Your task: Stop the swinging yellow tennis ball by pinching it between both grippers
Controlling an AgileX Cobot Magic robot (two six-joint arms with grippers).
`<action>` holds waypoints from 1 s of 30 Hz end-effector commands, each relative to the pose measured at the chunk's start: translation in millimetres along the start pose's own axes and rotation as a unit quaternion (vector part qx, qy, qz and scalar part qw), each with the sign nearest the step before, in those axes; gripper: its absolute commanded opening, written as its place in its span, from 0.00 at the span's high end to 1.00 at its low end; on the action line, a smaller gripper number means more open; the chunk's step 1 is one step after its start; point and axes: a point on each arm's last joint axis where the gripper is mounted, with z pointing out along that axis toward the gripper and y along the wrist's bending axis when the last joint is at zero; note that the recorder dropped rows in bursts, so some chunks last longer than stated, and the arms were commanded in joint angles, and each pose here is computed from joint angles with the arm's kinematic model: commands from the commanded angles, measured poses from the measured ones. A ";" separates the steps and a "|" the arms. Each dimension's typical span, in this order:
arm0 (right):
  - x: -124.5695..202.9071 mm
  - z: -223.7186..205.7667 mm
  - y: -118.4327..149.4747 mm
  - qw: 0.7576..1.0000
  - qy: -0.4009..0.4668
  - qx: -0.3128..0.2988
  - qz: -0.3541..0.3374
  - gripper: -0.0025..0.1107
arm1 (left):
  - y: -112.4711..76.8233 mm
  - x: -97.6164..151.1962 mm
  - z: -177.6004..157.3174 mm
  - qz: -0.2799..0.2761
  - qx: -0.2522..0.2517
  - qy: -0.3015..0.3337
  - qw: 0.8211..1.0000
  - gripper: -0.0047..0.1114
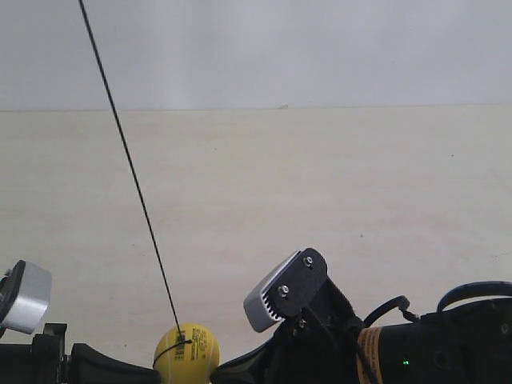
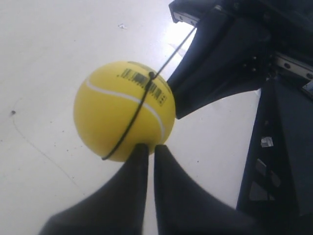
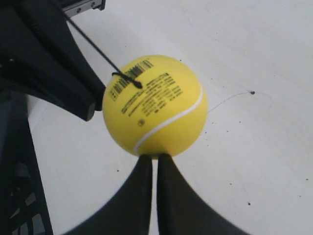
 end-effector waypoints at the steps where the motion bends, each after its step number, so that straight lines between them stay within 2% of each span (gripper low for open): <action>1: -0.8 -0.1 -2.0 1.000 0.002 0.013 -0.017 0.98 | -2.3 -0.9 0.0 0.004 0.004 -0.007 1.000 0.92; 6: 0.9 -0.4 -7.7 0.999 0.011 0.044 -0.022 0.98 | -1.3 0.0 0.0 0.003 -0.001 -0.002 1.000 0.92; 12: 4.6 -1.4 -14.2 0.996 0.033 0.079 -0.022 0.98 | 16.0 5.8 -1.9 -0.052 -0.098 0.025 0.993 0.92; 18: 8.2 -3.0 -20.7 0.992 0.054 0.115 -0.025 0.98 | 22.9 8.3 -3.9 -0.079 -0.139 0.033 0.987 0.92; 25: -0.9 -12.6 -17.5 0.991 0.037 0.126 -0.039 0.98 | 31.6 4.0 -6.5 -0.096 -0.187 0.002 0.978 0.92; 30: -16.2 -36.3 -8.7 0.988 0.012 0.142 -0.056 0.98 | 39.0 0.1 -9.5 -0.098 -0.227 -0.023 0.969 0.92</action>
